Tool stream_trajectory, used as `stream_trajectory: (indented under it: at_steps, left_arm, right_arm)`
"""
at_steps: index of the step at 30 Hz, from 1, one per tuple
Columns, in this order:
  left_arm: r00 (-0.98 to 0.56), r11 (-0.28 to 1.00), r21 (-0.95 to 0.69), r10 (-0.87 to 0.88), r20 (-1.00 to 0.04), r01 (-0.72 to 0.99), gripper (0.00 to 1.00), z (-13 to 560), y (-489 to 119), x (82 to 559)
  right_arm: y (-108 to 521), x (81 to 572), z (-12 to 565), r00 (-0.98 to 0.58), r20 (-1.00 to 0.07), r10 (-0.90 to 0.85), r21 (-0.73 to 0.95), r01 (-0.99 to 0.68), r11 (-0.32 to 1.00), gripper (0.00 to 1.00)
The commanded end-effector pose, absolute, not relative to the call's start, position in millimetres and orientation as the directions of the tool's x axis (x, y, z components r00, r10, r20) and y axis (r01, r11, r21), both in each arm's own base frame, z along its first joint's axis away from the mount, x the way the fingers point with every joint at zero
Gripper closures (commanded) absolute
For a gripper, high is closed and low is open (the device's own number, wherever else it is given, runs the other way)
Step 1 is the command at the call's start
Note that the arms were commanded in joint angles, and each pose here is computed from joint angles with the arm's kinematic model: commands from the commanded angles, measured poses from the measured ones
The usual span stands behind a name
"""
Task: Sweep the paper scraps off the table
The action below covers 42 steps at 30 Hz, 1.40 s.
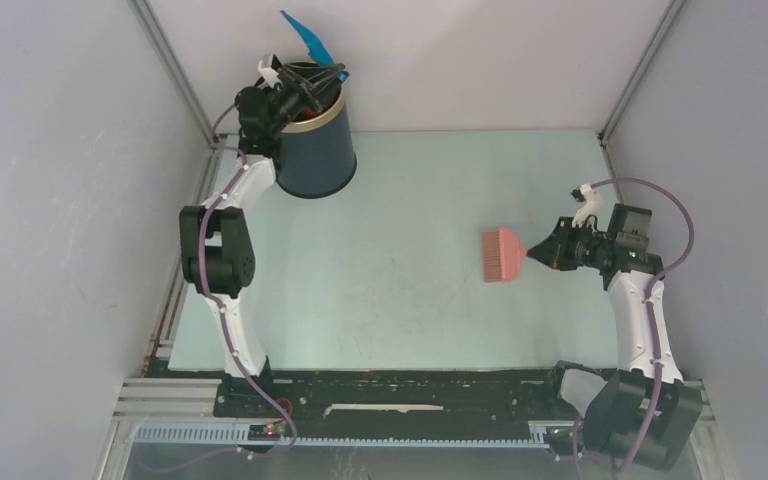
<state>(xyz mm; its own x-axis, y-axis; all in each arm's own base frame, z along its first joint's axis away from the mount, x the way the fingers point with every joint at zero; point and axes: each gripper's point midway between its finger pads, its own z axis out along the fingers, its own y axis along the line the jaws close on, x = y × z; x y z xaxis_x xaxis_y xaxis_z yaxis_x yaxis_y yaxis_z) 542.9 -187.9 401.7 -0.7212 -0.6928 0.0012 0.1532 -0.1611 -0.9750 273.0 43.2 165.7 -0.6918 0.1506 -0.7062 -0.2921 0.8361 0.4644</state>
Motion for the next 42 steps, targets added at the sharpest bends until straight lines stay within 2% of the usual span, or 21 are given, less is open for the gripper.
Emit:
stream_trajectory:
  at_steps: [1,9,19,29,35,42]
  left_arm:
    - [-0.787,-0.534,-0.783,-0.609,0.096,0.318,1.0,476,-156,497]
    - [-0.787,-0.536,-0.777,-0.61,0.087,0.33,1.0,482,-153,491]
    - [-0.849,-0.449,-0.845,-0.528,-0.012,0.291,1.0,464,-194,457]
    - [-0.858,-0.26,-0.928,-0.503,-0.106,0.267,1.0,403,-230,416]
    - [-0.892,-0.189,-0.947,-0.422,-0.161,0.261,1.0,373,-260,373]
    - [-0.904,0.025,-0.974,-0.367,-0.22,0.227,1.0,311,-286,334]
  right_arm:
    - [45,276,175,-0.665,-0.736,0.124,0.44,-0.332,0.834,1.0]
    - [45,277,176,-0.664,-0.737,0.124,0.441,-0.334,0.833,1.0]
    - [45,277,177,-0.661,-0.74,0.123,0.439,-0.336,0.833,1.0]
    - [44,276,178,-0.656,-0.745,0.122,0.433,-0.336,0.837,1.0]
    - [44,276,178,-0.655,-0.746,0.122,0.432,-0.337,0.836,1.0]
    - [43,275,181,-0.645,-0.755,0.121,0.424,-0.339,0.84,1.0]
